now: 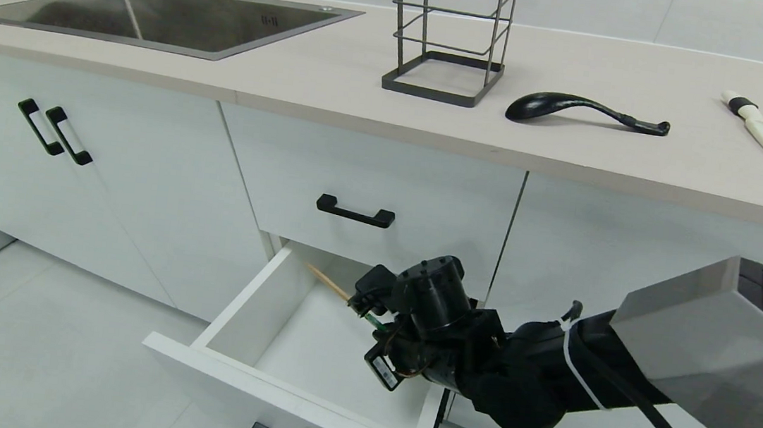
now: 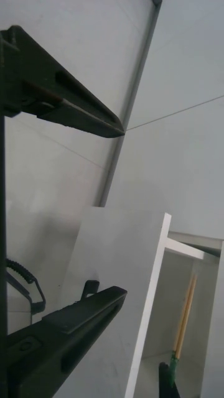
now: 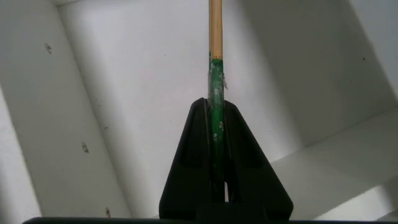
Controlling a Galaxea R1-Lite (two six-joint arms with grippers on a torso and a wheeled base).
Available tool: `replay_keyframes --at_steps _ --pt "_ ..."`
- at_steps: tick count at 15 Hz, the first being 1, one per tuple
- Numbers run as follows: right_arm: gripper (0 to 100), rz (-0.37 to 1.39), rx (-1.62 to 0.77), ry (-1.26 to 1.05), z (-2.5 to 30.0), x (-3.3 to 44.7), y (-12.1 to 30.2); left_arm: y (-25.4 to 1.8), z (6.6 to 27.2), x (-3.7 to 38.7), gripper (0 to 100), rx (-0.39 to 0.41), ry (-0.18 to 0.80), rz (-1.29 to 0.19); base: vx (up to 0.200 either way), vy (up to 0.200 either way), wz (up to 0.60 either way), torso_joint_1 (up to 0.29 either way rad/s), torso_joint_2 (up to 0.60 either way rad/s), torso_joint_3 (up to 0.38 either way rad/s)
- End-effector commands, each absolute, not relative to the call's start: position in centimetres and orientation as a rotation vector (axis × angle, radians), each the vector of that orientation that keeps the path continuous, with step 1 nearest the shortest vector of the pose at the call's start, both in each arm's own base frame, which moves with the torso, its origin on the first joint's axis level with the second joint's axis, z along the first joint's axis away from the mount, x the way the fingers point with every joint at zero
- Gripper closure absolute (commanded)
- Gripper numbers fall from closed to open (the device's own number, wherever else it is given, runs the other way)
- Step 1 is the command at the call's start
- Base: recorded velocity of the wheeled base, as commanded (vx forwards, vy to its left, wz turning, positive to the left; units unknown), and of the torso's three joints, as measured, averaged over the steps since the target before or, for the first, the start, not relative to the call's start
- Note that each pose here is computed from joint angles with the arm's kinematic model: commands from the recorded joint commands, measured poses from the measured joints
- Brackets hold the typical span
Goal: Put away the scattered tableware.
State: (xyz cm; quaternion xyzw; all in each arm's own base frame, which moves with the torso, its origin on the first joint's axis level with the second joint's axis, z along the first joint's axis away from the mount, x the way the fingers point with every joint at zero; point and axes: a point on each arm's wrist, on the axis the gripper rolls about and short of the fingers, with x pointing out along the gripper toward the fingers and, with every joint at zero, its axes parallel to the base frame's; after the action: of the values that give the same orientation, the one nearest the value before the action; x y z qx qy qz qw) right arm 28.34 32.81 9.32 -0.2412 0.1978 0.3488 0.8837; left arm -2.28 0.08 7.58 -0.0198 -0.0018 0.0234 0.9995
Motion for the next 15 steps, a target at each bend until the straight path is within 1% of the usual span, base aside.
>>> replay_keyframes --at_steps 1,5,9,15 --pt "100 0.713 -0.517 0.427 8.1 29.0 33.6 0.1 7.6 -2.3 0 -0.04 -0.002 0.048 0.0 0.0 0.0 0.0 0.0 0.0" --pt "100 0.695 -0.543 0.475 7.4 29.0 33.6 0.1 7.6 -2.3 0 -0.04 -0.002 0.048 0.0 0.0 0.0 0.0 0.0 0.0" --pt "100 0.694 -0.55 0.486 5.9 29.7 34.4 0.1 7.6 -2.3 0 -0.04 -0.002 0.048 0.0 0.0 0.0 0.0 0.0 0.0" --pt "100 0.689 -0.543 0.489 4.9 30.4 35.1 0.1 7.6 -2.3 0 -0.04 -0.002 0.048 0.0 0.0 0.0 0.0 0.0 0.0"
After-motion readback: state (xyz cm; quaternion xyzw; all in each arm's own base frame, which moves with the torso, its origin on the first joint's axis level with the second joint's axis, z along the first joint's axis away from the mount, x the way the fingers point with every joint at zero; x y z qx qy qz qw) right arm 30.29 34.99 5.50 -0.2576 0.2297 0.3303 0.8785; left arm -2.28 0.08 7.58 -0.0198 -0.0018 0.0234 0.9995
